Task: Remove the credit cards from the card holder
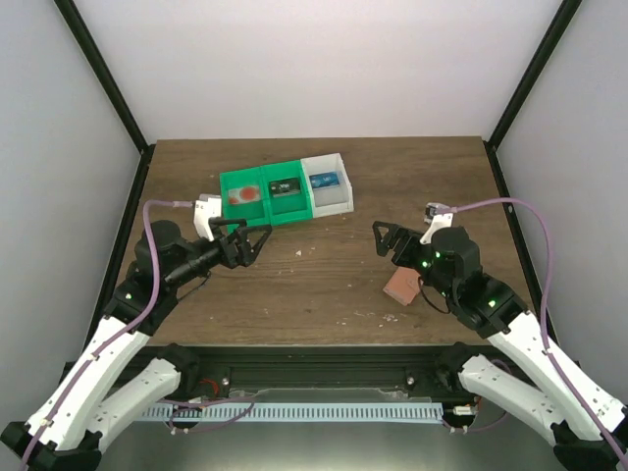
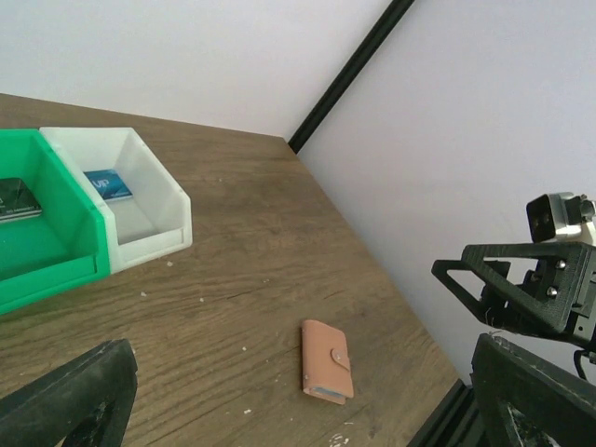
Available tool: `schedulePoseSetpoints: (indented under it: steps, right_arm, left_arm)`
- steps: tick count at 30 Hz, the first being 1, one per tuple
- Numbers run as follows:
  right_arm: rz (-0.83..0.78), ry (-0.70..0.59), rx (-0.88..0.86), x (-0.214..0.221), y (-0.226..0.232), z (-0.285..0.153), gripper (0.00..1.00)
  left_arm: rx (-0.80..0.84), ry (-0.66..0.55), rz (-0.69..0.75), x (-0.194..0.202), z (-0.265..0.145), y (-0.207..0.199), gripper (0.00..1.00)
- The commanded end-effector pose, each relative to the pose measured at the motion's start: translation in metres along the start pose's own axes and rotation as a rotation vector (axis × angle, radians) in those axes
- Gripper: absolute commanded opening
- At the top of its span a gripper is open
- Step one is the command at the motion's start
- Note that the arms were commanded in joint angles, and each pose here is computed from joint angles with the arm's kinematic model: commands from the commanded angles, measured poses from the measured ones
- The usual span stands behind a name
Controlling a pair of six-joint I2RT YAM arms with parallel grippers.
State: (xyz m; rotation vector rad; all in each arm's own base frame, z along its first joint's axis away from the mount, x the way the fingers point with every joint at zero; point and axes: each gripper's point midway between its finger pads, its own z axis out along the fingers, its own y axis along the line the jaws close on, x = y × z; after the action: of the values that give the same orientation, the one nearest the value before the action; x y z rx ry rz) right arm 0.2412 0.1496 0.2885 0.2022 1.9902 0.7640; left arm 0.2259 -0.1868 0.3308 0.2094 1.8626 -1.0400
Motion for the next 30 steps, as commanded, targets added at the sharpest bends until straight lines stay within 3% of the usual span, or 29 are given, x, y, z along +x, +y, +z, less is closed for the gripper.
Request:
schedulePoseSetpoints:
  steps: [1,8,19,21,25,28,30]
  right_arm:
    - [0.021,-0.026,-0.017,-0.008,0.006,-0.007,1.0]
    - [0.063,0.007,-0.016,0.004,0.0,-0.007,1.0]
    - [0.145,0.074,0.223,0.048,-0.06,0.017,0.99]
    - [0.136,0.092,0.273,0.055,-0.071,0.025,0.95]
    - [0.136,0.12,0.404,0.066,-0.101,0.038,0.86]
    - [0.177,0.149,0.496,0.075,-0.13,0.046,0.68]
    - [0.209,0.151,0.551,0.082,-0.15,0.048,0.61]
  left_arm:
    - [0.018,-0.006,0.02,-0.007,-0.003,-0.007,1.0]
    - [-0.047,-0.04,0.065,-0.013,-0.011,0.0,1.0]
    - [-0.165,0.037,0.054,0.007,0.004,0.033,0.99]
    - [-0.196,0.052,0.064,0.014,0.006,0.043,0.93]
    - [-0.226,0.078,0.083,0.026,0.008,0.054,0.92]
    - [-0.23,0.093,0.099,0.034,0.009,0.059,0.95]
    - [-0.242,0.098,0.103,0.039,0.009,0.064,0.95]
